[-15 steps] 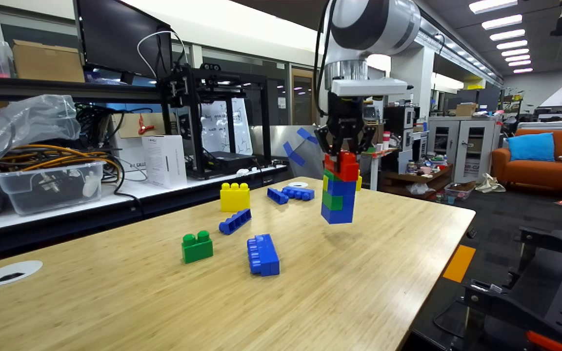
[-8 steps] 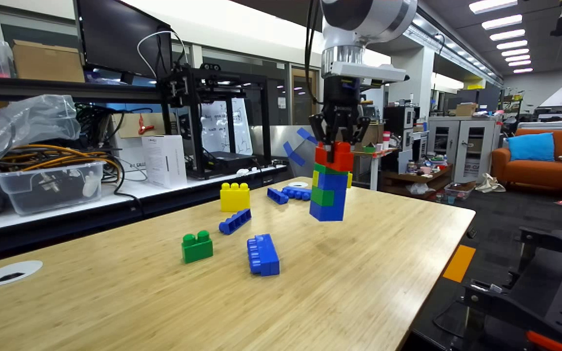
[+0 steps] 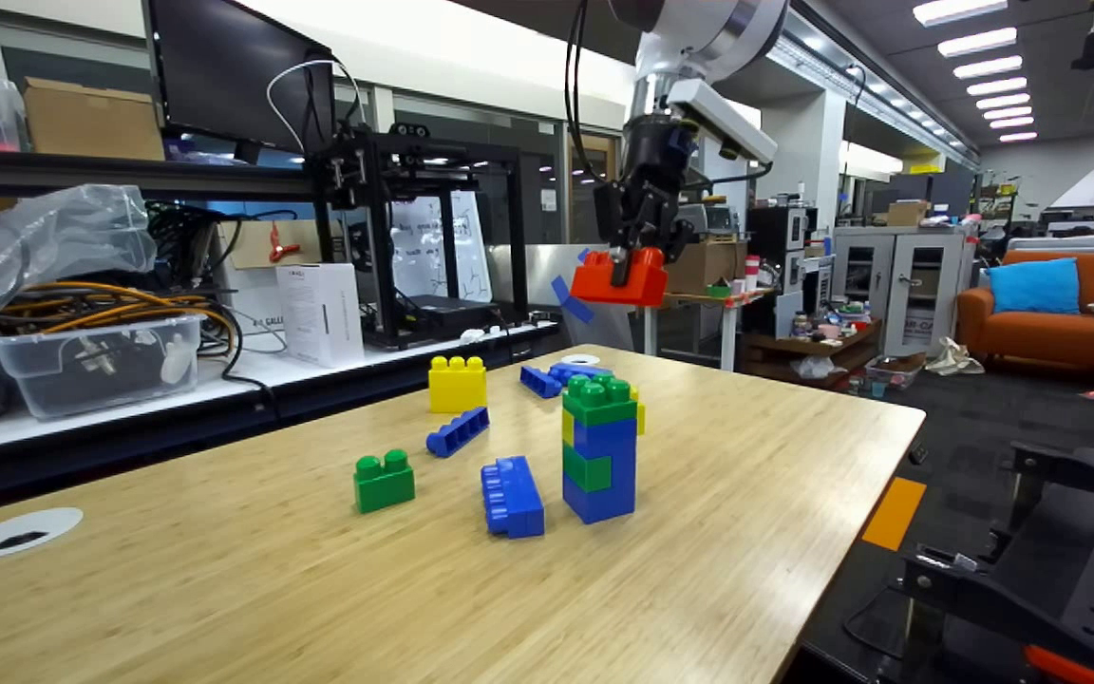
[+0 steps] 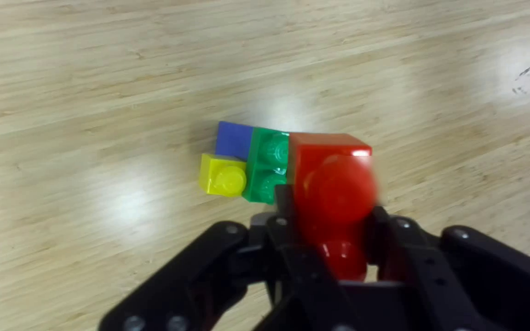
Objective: Detach the red Lego from the stack of Lego's and put it on the table
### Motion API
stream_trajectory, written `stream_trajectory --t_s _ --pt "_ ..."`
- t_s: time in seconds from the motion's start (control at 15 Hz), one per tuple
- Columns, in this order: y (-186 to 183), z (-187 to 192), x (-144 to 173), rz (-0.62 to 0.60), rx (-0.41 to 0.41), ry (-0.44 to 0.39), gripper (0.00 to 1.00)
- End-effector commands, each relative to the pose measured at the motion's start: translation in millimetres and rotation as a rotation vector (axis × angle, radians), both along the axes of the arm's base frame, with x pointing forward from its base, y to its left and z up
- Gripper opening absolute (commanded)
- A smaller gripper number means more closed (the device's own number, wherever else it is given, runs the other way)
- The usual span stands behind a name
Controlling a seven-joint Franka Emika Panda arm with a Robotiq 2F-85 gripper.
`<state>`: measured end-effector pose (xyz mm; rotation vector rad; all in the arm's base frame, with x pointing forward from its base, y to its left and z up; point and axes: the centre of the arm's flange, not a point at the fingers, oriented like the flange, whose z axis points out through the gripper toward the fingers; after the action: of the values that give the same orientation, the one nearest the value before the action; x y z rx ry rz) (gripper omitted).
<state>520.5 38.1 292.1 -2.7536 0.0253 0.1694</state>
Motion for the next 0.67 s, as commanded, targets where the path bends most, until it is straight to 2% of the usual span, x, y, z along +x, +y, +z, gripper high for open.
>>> stream_trajectory --t_s 0.0,0.13,0.33,0.4,0.6 --pt "-18.8 -10.1 13.5 0.063 0.075 0.042 0.11" --pt "-28.8 -17.0 18.1 0.049 0.062 0.058 0.11" --pt "-44.8 -33.3 27.2 -0.029 -0.01 0.073 0.11" --pt "-49.5 -41.1 29.5 -0.053 -0.043 0.083 0.11" --pt "-72.1 -72.8 29.9 -0.141 -0.206 0.104 0.11"
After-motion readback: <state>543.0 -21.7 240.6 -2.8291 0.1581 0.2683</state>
